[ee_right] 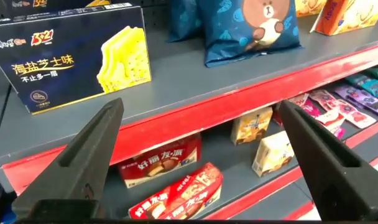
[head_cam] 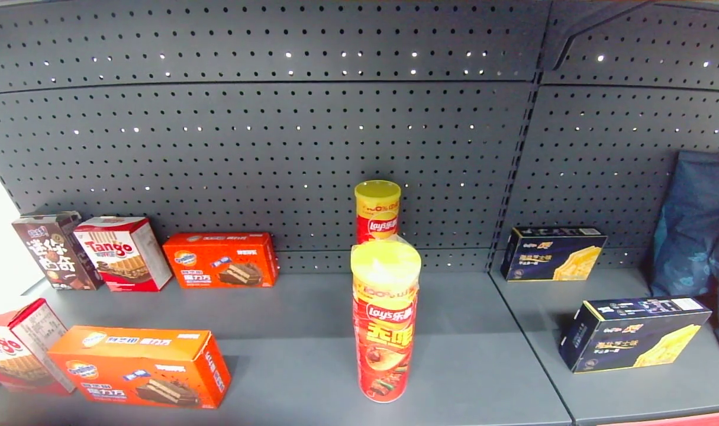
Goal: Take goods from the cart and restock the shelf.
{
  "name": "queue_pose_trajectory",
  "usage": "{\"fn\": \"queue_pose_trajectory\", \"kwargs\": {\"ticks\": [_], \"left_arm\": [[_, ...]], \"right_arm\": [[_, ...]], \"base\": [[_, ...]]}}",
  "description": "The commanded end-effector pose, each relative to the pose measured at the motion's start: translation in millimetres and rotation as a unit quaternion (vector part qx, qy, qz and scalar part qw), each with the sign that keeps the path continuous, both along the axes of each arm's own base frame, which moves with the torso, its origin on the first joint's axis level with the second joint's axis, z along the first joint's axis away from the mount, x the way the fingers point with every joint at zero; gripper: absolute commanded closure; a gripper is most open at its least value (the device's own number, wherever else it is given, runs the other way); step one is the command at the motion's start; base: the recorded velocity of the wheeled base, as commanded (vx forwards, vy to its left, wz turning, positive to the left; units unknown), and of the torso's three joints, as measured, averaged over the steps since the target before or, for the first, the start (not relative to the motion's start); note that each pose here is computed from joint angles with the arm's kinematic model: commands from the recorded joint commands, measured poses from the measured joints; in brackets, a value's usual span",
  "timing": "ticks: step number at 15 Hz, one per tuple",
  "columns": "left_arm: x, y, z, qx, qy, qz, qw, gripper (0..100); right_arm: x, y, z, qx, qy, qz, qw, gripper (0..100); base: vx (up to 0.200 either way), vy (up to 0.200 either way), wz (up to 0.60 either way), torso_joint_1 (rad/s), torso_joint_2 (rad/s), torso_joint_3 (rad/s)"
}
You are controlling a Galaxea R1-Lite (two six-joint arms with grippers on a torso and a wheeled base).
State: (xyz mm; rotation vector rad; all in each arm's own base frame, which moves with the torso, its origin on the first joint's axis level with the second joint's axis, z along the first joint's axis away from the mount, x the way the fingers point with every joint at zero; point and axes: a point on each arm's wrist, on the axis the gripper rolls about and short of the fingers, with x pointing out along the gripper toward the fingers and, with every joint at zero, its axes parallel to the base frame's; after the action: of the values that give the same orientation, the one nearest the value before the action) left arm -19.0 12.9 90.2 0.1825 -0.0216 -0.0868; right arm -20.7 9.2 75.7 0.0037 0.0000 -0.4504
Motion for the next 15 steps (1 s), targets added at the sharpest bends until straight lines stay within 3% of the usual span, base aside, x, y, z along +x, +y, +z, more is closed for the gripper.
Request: {"fn": "queue_pose_trajectory", "kwargs": {"ticks": [1,2,3,4,5,6,11,12,13,15], "left_arm": [[-2.1,0.7,-7.6,-0.012,-0.017,-0.001,0.9998,0],[-2.1,0.7,-7.3,-0.013,-0.019,-0.001,0.9997,0],[-2.0,0.7,-7.5,-0.013,-0.019,0.0,0.9997,0],[-1.9,0.7,-7.6,-0.013,-0.02,0.001,0.9997,0],[-1.9,0.8,-7.6,-0.013,-0.02,0.003,0.9997,0],[-1.9,0.9,-7.8,-0.012,-0.019,0.005,0.9997,0],[-1.8,0.8,-7.9,-0.018,-0.019,0.003,0.9997,0],[-1.8,0.9,-7.9,-0.038,-0.018,0.005,0.9991,0],[-1.8,0.9,-7.9,-0.047,-0.017,0.004,0.9987,0],[-1.8,0.8,-7.9,-0.051,-0.016,0.002,0.9985,0]], "right_arm": [[2.5,-2.0,1.4,0.012,0.025,0.02,0.999,0],[14.2,-7.8,2.8,0.041,0.108,0.086,0.99,0],[18.3,-9.2,3.2,0.04,0.135,0.146,0.979,0],[17.3,-9.3,3.1,0.034,0.129,0.169,0.977,0],[2.4,-8.9,1.0,0.006,0.028,0.201,0.979,0],[-2.1,-9.4,0.1,0.0,-0.002,0.22,0.975,0],[-2.1,-9.5,0.1,-0.001,-0.002,0.221,0.975,0],[-2.1,-9.5,0.1,-0.001,-0.002,0.221,0.975,0],[-2.1,-9.5,0.1,-0.001,-0.002,0.221,0.975,0],[-2.1,-9.5,0.0,-0.001,-0.001,0.221,0.975,0]], "base": [[0.0,0.0,0.0,0.0,0.0,0.0],[0.0,0.0,0.0,0.0,0.0,0.0],[0.0,0.0,0.0,0.0,0.0,0.0],[0.0,0.0,0.0,0.0,0.0,0.0],[0.0,0.0,0.0,0.0,0.0,0.0],[0.0,0.0,0.0,0.0,0.0,0.0],[0.0,0.0,0.0,0.0,0.0,0.0],[0.0,0.0,0.0,0.0,0.0,0.0],[0.0,0.0,0.0,0.0,0.0,0.0],[0.0,0.0,0.0,0.0,0.0,0.0]]}}
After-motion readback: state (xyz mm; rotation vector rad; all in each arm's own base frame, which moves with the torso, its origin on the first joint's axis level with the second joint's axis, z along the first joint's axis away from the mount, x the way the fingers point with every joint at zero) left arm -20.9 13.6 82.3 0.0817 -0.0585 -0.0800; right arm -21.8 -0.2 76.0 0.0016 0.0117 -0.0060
